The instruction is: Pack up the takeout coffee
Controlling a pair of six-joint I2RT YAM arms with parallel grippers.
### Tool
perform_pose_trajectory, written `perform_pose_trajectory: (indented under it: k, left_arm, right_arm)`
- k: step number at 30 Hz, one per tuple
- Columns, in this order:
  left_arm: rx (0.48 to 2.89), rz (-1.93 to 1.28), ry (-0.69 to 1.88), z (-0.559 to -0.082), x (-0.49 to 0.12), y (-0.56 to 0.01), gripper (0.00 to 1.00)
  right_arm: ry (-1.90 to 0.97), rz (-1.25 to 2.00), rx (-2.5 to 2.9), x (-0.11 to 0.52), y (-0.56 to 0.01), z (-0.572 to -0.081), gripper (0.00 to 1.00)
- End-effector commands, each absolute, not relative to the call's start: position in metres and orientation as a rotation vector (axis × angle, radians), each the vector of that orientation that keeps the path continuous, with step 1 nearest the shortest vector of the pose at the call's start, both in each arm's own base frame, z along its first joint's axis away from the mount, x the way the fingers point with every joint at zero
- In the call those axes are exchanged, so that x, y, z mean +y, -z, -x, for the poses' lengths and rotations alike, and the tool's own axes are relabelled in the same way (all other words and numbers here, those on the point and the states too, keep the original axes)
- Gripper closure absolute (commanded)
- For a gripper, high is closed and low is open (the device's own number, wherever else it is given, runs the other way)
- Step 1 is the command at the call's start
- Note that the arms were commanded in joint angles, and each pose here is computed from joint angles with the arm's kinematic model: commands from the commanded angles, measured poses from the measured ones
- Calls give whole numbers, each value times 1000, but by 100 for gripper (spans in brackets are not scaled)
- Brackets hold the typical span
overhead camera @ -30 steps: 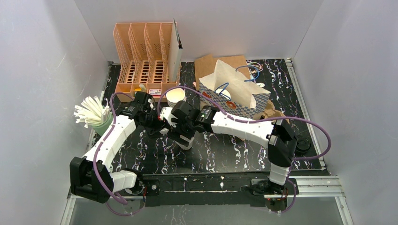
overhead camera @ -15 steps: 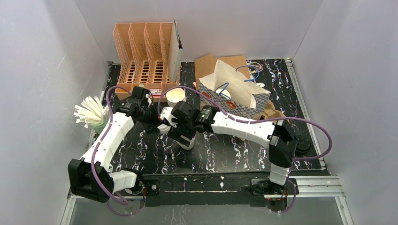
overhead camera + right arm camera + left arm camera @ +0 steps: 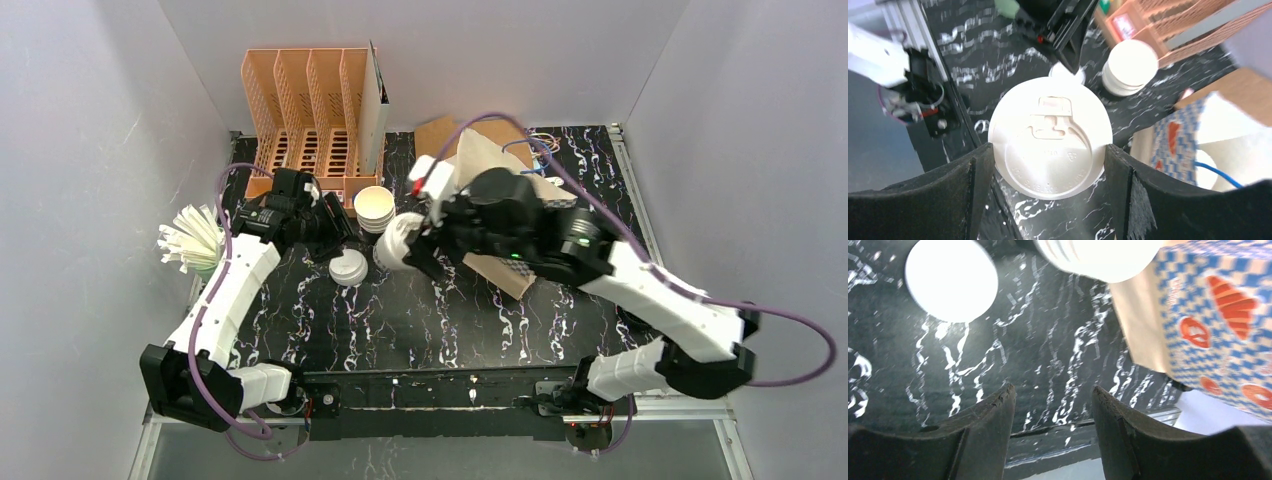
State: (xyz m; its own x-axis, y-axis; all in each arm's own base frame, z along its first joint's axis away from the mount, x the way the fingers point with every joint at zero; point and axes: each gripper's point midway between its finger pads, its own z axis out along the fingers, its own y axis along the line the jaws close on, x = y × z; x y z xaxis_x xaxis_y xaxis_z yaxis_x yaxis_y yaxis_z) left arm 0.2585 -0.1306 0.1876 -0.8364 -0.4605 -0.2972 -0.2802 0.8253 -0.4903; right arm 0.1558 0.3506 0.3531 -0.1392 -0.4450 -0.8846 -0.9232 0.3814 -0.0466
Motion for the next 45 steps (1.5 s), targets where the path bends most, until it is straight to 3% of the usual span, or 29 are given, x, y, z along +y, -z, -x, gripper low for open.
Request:
perform_pose_trajectory:
  k: [1, 8, 12, 18, 22, 35, 45]
  left_arm:
    - [2444, 509, 790, -293, -153, -232, 45]
    - [2331, 368, 869, -337, -200, -278, 39]
    - [2301, 270, 855, -365, -229, -291, 34]
    - [2170, -76, 826, -384, -296, -327, 20]
    - [2141, -78, 745, -395, -309, -329, 16]
    - [2177, -199, 604, -417, -312, -300, 20]
    - [2159, -399, 680, -404, -326, -299, 16]
  right_arm:
    - [-692, 959, 1572, 313, -439, -161, 38]
    - [-590, 574, 1364, 245, -530, -184, 40]
    - [-450, 384, 1368, 201, -540, -200, 43]
    - [-242, 260, 1465, 162, -508, -215, 45]
    - [-136, 240, 1531, 155, -479, -222, 46]
    - [-61, 351, 1660, 182, -414, -242, 50]
    - [-185, 394, 1828, 189, -388, -287, 54]
